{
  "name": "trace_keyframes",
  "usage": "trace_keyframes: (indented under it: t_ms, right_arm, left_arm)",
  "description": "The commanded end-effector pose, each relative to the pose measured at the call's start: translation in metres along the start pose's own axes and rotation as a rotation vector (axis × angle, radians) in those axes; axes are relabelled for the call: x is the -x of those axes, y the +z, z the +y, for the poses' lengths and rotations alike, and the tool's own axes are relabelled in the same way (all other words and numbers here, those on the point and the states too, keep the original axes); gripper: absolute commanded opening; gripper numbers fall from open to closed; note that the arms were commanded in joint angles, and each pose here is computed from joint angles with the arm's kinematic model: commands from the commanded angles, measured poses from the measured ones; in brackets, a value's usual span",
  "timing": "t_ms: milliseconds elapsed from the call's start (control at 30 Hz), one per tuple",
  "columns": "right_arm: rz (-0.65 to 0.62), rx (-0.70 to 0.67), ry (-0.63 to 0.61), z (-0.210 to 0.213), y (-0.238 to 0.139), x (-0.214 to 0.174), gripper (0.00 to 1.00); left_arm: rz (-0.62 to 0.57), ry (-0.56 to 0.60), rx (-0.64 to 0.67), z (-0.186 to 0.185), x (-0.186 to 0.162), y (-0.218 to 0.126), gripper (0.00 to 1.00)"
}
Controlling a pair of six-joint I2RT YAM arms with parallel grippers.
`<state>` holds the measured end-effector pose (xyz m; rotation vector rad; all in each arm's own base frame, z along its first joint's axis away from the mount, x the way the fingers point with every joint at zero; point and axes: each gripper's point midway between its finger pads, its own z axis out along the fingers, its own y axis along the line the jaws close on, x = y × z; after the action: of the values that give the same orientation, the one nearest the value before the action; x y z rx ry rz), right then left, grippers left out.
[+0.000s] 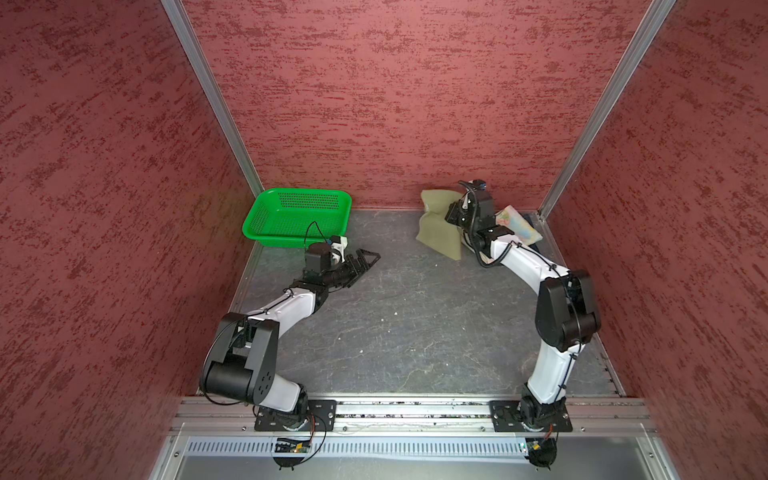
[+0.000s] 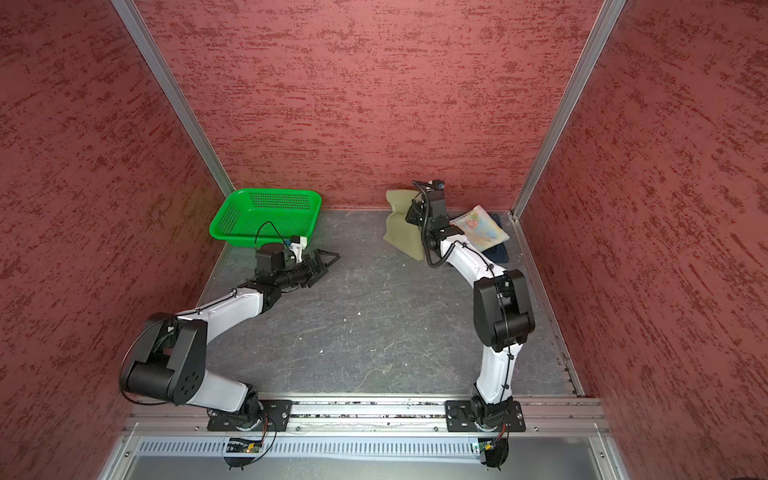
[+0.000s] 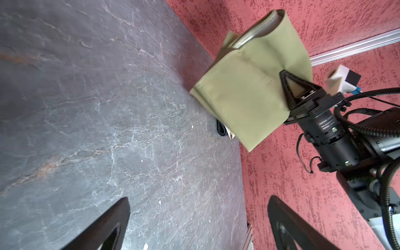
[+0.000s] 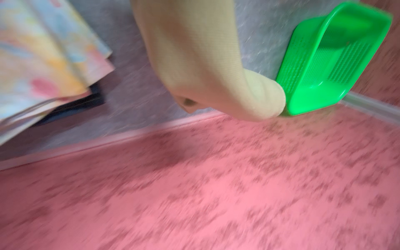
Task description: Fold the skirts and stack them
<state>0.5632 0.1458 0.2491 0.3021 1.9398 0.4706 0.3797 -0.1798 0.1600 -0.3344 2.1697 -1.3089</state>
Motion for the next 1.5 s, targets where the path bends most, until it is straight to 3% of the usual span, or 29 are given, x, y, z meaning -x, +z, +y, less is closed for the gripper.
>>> trace_keyframes:
  t_ms: [0, 200, 300, 500, 633, 667, 733, 833, 867, 900, 1067, 1233, 1467]
  right_arm:
    - [-0.081, -0.099, -0.008, -0.019, 0.001, 0.035, 0.0]
    - [-0.191, -0.148, 0.151, -0.065, -0.008, 0.089, 0.0]
    - [-0.209, -0.204, 0.261, -0.106, -0.016, 0.098, 0.0]
    - [-0.237, -0.309, 0.462, -0.203, -0.036, 0.071, 0.0]
    - [-0.159, -0.424, 0.474, -0.25, -0.026, 0.034, 0.0]
    - [-0.134, -0.468, 0.458, -0.259, -0.024, 0.025, 0.05]
    - [-0.106, -0.568, 0.432, -0.276, -0.026, 0.015, 0.32]
    - [-0.108, -0.686, 0.363, -0.289, -0.042, 0.023, 0.81]
    - [-0.12, -0.716, 0.339, -0.29, -0.049, 0.03, 0.94]
    - [-0.128, -0.748, 0.316, -0.291, -0.058, 0.036, 0.99]
    - [-0.163, -0.902, 0.227, -0.301, -0.107, 0.058, 0.99]
    - [-0.188, -0.932, 0.19, -0.304, -0.14, 0.06, 0.99]
    - [-0.393, -0.528, 0.038, -0.231, -0.18, 0.065, 0.99]
  left_arm:
    - [-0.004, 0.02, -0.062, -0.013, 0.001, 0.002, 1.0]
    - [0.001, 0.036, -0.069, -0.019, -0.002, 0.0, 1.0]
    - [0.001, 0.039, -0.068, -0.02, -0.002, 0.0, 1.0]
    - [0.005, 0.041, -0.058, -0.019, -0.006, -0.001, 1.0]
    - [0.008, 0.035, -0.053, -0.019, -0.007, 0.0, 1.0]
    - [0.005, 0.036, -0.052, -0.02, -0.006, 0.0, 1.0]
    - [-0.007, 0.039, -0.038, -0.023, -0.002, -0.001, 1.0]
    - [-0.043, 0.06, 0.011, -0.027, 0.007, -0.008, 1.0]
    - [-0.059, 0.081, 0.037, -0.029, 0.012, -0.012, 1.0]
    - [-0.078, 0.104, 0.067, -0.031, 0.017, -0.017, 1.0]
    - [-0.193, 0.173, 0.294, -0.023, 0.049, -0.05, 1.0]
    - [-0.277, 0.245, 0.442, -0.012, 0.071, -0.082, 1.0]
    - [-0.541, 0.494, 0.633, -0.013, 0.092, -0.159, 0.99]
